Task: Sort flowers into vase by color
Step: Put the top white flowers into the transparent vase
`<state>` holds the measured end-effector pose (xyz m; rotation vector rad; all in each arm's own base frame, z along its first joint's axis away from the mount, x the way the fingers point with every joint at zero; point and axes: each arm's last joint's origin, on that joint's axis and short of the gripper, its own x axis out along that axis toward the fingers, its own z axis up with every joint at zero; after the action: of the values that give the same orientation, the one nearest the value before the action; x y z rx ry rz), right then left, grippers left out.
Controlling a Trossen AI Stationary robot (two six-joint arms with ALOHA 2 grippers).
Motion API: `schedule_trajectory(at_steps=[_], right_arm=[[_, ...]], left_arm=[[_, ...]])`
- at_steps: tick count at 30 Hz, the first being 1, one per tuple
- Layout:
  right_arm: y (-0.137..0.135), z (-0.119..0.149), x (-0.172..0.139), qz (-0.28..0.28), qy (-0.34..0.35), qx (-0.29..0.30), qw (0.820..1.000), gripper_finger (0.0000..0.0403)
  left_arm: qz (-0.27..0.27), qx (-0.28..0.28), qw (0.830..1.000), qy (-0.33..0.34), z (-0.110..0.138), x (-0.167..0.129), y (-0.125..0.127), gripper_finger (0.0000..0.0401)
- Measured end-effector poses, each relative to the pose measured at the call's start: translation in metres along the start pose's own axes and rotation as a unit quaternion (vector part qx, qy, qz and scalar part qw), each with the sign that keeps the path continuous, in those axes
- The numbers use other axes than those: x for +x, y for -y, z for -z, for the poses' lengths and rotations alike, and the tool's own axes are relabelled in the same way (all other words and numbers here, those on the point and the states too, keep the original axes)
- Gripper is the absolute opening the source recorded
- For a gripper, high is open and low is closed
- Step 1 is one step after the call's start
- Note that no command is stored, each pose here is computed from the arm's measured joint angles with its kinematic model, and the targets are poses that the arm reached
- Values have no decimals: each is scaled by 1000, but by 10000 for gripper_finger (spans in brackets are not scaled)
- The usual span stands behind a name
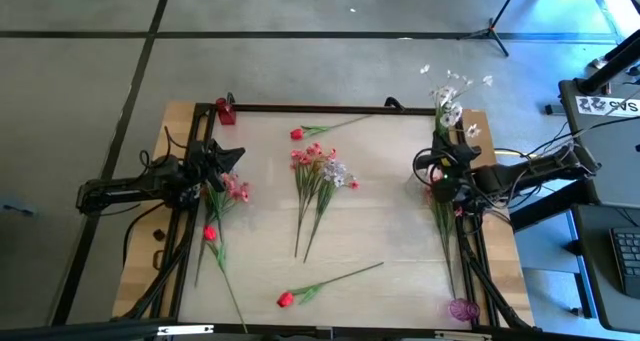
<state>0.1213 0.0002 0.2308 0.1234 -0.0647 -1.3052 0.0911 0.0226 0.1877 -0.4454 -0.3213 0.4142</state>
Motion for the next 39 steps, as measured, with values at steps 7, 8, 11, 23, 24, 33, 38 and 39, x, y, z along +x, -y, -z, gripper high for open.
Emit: schedule_trajectory(at_steps=[7, 8, 11, 23, 24, 33, 38, 39], right_arm=[[-5, 4, 1, 2, -2, -14, 1000, 20], [-6, 6, 1, 1, -4, -17, 1000, 22], [-12, 10, 1, -1, -8, -23, 1000, 29], [-19, 19, 1, -60, -92, -23, 994, 134], [-19, 20, 1, -68, -103, -24, 992, 146], [-17, 19, -1, -114, -161, -28, 980, 153], [-16, 21, -1, -121, -177, -47, 976, 84], [-15, 21, -1, -124, -180, -58, 974, 64]], left_arm=[[0, 0, 1000, 0, 0, 0, 0, 0], [0, 0, 1000, 0, 0, 0, 0, 0], [0, 0, 1000, 0, 0, 0, 0, 0], [0, 0, 1000, 0, 0, 0, 0, 0], [0, 0, 1000, 0, 0, 0, 0, 0], [0, 0, 1000, 0, 0, 0, 0, 0], [0, 0, 1000, 0, 0, 0, 0, 0], [0, 0, 1000, 0, 0, 0, 0, 0]])
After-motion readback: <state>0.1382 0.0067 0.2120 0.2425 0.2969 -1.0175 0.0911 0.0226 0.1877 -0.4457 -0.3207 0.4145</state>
